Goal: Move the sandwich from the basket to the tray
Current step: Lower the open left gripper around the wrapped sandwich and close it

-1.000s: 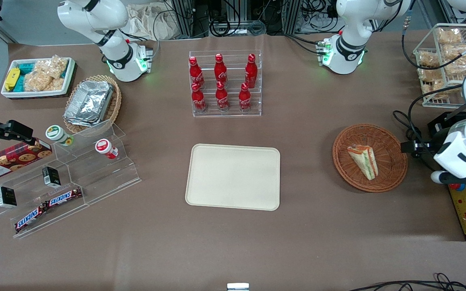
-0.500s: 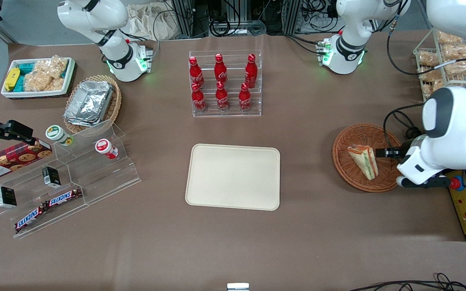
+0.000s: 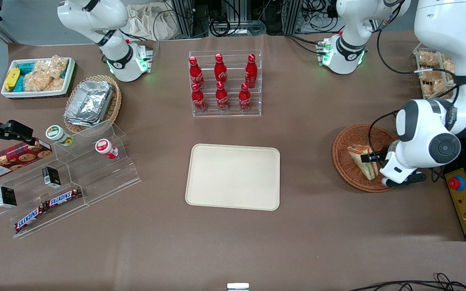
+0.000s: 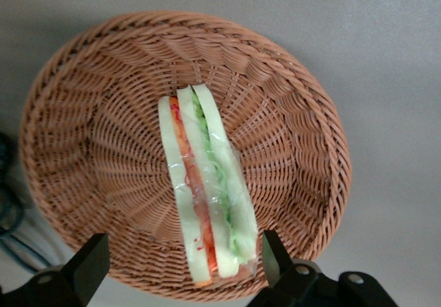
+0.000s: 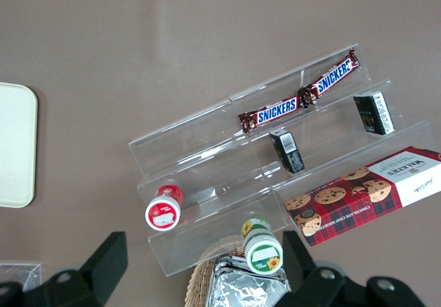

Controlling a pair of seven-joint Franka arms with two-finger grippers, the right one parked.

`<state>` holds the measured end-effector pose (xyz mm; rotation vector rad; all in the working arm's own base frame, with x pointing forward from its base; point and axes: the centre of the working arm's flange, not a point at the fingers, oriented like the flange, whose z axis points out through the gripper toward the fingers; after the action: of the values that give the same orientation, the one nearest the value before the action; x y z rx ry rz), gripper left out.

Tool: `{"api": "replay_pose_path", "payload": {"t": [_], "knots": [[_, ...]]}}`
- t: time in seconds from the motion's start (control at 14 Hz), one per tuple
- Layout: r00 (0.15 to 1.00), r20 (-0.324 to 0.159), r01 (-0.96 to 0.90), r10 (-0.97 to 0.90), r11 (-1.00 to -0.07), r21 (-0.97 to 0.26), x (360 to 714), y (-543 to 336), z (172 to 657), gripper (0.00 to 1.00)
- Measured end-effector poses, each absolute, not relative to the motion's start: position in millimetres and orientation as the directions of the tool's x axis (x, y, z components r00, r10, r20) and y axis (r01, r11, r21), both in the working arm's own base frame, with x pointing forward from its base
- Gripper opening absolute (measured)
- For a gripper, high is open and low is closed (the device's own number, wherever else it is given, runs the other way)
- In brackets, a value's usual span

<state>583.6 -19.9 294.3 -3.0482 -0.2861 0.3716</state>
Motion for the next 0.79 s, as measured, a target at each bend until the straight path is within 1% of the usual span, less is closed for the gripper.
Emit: {"api": "replay_pose_path", "payload": {"t": [0.21, 0.57, 0.71, 0.79], "knots": [[0.951, -0.2, 0.227, 0.236, -0.971, -0.067, 577.4, -19.7, 278.3, 0.98], [0.946, -0.186, 0.259, 0.265, -0.964, -0.061, 576.5, -18.6, 274.4, 0.98], [0.945, -0.171, 0.275, 0.279, -0.96, -0.047, 571.3, -16.1, 262.1, 0.98], [0.942, -0.172, 0.284, 0.287, -0.958, -0.045, 566.8, -13.4, 252.5, 0.98]]}}
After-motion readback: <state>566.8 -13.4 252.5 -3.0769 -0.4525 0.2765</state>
